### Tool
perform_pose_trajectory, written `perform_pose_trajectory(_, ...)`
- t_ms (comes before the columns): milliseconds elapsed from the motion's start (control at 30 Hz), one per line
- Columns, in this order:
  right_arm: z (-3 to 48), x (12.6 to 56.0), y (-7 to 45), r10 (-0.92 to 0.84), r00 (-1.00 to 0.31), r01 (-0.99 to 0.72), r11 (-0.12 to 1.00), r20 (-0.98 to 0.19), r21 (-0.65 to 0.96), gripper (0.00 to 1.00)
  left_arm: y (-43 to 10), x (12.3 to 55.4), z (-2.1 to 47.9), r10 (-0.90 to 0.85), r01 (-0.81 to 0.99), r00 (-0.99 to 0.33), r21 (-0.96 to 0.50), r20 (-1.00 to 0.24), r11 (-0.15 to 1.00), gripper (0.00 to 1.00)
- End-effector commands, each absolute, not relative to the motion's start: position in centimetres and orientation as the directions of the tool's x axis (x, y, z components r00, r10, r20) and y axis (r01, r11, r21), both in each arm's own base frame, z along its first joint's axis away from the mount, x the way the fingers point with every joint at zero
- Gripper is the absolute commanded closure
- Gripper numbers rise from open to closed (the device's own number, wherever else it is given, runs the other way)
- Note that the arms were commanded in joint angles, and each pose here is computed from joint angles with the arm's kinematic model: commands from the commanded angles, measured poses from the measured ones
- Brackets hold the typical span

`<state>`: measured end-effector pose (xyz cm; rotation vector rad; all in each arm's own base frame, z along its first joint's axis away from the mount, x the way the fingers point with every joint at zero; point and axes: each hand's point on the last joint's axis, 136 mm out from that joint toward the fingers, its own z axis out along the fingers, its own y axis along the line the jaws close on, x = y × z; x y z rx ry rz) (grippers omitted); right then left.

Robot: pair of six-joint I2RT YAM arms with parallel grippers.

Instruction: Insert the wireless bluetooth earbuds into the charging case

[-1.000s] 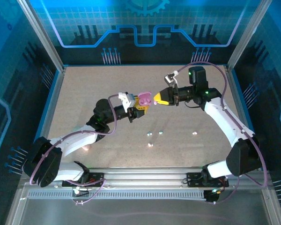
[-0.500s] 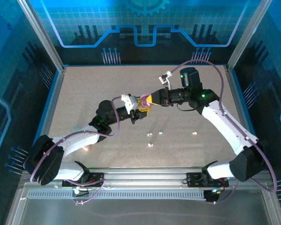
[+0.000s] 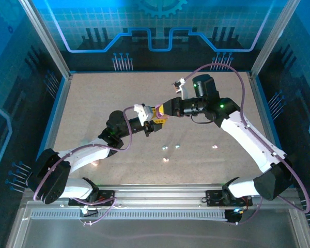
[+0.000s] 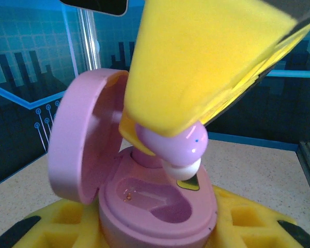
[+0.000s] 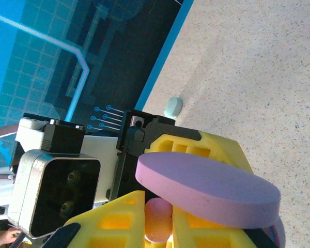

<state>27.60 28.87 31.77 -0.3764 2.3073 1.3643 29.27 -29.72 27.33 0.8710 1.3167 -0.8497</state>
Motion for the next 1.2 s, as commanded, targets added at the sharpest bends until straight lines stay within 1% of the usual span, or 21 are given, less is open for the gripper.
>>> perform_pose_trajectory(0, 32.8, 27.1, 29.4, -0.031, -0.846, -0.479, 0.483, -0.532, 0.733, 0.83, -30.0, 29.2, 28.8, -0.053, 0.894, 0.124, 0.089, -0.991, 0.439, 0.74)
perform_pose_trajectory(633, 30.3, 27.4, 29.9, -0.062, -0.856, -0.453, 0.573, -0.514, 0.684, 0.81, -29.8, 29.2, 29.1, -0.064, 0.891, 0.128, 0.086, -0.990, 0.446, 0.74)
perform_pose_trajectory(900, 30.2, 27.1, 30.5, -0.074, -0.868, -0.444, 0.557, -0.490, 0.702, 0.81, -29.7, 29.3, 29.1, -0.067, 0.886, 0.131, 0.087, -0.989, 0.455, 0.74)
perform_pose_trajectory(1033, 29.5, 27.5, 30.2, -0.072, -0.863, -0.438, 0.601, -0.501, 0.668, 0.81, -29.7, 29.3, 29.4, -0.077, 0.887, 0.131, 0.082, -0.988, 0.455, 0.74)
perform_pose_trajectory(1167, 29.7, 27.6, 30.3, -0.057, -0.847, -0.452, 0.601, -0.528, 0.659, 0.80, -29.7, 29.1, 29.6, -0.092, 0.890, 0.129, 0.074, -0.987, 0.451, 0.74)
